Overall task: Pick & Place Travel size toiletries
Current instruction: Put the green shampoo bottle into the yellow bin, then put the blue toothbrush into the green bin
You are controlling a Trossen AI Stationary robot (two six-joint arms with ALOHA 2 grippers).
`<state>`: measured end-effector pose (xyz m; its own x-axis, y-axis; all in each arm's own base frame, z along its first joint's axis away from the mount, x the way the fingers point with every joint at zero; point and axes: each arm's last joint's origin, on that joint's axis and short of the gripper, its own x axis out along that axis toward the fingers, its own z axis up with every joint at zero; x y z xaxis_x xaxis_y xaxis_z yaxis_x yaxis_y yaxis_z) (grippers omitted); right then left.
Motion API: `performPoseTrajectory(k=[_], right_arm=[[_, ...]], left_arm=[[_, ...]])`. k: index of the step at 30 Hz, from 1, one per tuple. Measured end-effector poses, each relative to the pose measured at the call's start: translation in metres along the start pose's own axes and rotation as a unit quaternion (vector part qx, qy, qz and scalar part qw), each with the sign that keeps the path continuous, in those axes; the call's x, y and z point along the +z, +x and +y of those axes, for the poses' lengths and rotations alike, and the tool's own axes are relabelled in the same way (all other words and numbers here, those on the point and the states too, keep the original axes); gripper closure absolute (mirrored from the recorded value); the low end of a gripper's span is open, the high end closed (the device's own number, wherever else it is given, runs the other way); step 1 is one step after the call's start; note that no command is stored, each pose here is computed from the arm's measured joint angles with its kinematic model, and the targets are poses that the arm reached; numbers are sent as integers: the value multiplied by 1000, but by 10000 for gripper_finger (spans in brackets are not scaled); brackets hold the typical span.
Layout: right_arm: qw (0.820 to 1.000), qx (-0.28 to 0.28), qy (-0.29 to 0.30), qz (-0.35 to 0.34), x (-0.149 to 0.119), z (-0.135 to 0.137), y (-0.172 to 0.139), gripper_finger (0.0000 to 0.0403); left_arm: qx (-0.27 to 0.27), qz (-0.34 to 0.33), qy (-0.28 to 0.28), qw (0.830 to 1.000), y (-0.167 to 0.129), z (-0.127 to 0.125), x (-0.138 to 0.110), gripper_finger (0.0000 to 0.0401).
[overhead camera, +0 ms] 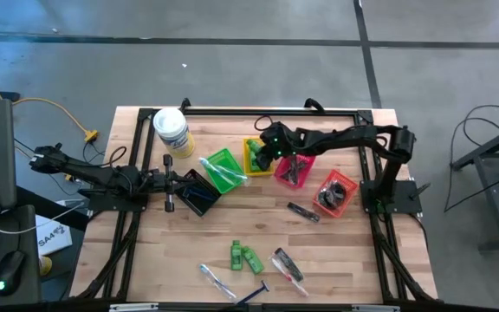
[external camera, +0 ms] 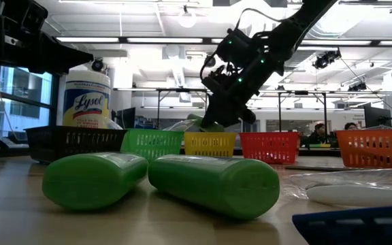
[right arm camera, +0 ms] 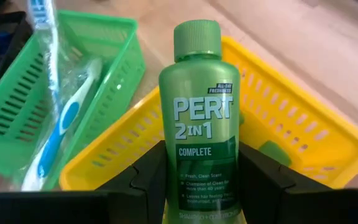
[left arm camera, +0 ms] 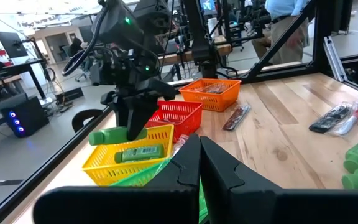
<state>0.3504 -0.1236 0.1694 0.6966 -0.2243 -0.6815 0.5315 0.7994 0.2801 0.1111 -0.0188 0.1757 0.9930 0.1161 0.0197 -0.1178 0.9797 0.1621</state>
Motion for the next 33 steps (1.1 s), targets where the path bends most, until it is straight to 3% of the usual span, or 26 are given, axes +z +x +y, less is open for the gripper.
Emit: performPoseTrajectory(k=[8, 21, 29, 33], right_arm=[[1000, -17, -11, -5, -2, 3, 0, 254], [999, -8, -40, -6, -4, 11, 0, 196], [999, -5, -42, -27, 0, 13, 0, 203], [996, 41, -72, -42, 8, 21, -14, 214]], left_arm=[[0, 0, -9, 1000, 0, 0, 0, 401], [0, 0, -10, 1000, 0, 0, 0, 401], [0, 0, -10, 1000, 0, 0, 0, 401], [-1, 4, -8, 1000, 0, 0, -1, 401]])
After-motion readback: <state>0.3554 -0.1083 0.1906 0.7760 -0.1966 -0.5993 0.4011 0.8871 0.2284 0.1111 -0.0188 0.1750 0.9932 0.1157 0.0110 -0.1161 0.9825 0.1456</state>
